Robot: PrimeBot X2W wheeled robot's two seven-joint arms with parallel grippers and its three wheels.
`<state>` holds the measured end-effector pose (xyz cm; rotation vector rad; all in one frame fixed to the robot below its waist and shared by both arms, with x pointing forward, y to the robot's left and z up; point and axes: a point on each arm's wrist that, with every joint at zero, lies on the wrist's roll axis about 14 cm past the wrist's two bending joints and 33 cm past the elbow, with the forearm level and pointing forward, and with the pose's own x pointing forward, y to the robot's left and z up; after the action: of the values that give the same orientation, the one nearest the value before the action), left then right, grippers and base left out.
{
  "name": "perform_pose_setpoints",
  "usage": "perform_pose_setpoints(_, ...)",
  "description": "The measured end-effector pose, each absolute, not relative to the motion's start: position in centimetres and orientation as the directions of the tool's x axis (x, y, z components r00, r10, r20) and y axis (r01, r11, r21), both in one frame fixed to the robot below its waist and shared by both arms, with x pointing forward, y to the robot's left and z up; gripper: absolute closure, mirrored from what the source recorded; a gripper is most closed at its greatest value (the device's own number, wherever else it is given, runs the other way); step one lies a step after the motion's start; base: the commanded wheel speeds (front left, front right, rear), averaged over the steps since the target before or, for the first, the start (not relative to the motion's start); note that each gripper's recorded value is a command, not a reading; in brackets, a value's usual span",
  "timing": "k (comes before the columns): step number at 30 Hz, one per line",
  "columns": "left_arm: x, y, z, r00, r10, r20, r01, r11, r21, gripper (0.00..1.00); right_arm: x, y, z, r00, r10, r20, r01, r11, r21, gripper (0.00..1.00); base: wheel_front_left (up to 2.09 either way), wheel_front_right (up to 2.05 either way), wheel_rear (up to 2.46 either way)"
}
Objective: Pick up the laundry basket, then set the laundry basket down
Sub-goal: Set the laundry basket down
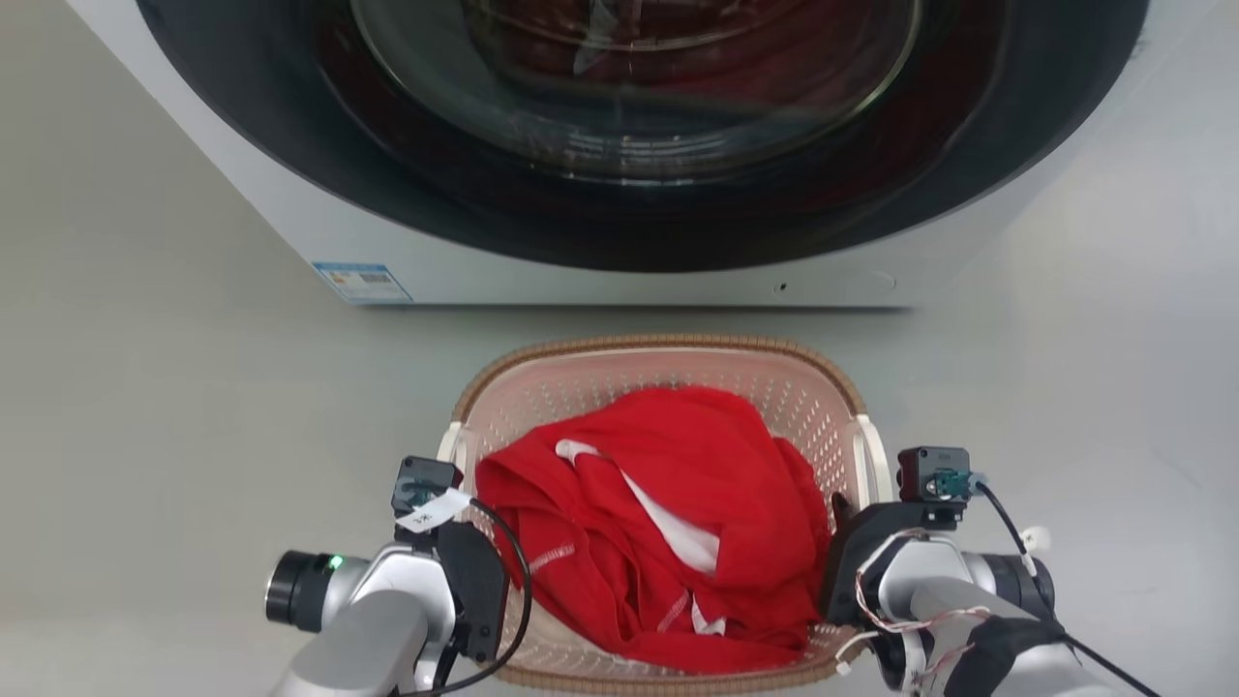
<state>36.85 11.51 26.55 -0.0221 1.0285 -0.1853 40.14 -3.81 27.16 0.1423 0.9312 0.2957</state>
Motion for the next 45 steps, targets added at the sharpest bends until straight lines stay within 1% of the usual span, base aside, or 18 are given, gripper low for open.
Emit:
perform_pose_setpoints(10, 39.1, 11.3, 23.6, 0.465, -0.167, -0.869, 0.146, 0.983, -0.111, 1.00, 43.4, -4.1, 24.0, 0.547, 0.293, -0.784, -0.169, 0.956, 0.240, 1.00, 0.00, 0.00, 0.00)
perform_pose_setpoints(24, 42.7, 10.9, 19.5, 0.452, -0.174, -0.875, 0.149, 0.982, -0.118, 1.00, 47.2, -4.7, 18.9, 0.540, 0.262, -0.800, -0.137, 0.965, 0.224, 1.00, 0.00, 0.00, 0.00)
perform_pose_setpoints(32, 42.2, 11.5, 16.5, 0.414, -0.159, -0.896, 0.138, 0.984, -0.111, 1.00, 46.3, -4.3, 15.4, 0.498, 0.268, -0.825, -0.126, 0.963, 0.236, 1.00, 0.00, 0.00, 0.00)
perform_pose_setpoints(42, 43.9, 13.0, 15.9, 0.452, -0.120, -0.884, 0.126, 0.990, -0.070, 1.00, 47.4, -3.0, 14.6, 0.510, 0.292, -0.809, -0.136, 0.956, 0.260, 1.00, 0.00, 0.00, 0.00)
perform_pose_setpoints(45, 44.6, 13.3, 15.6, 0.469, -0.112, -0.876, 0.128, 0.990, -0.058, 1.00, 48.3, -2.6, 14.4, 0.521, 0.299, -0.799, -0.142, 0.954, 0.264, 1.00, 0.00, 0.00, 0.00)
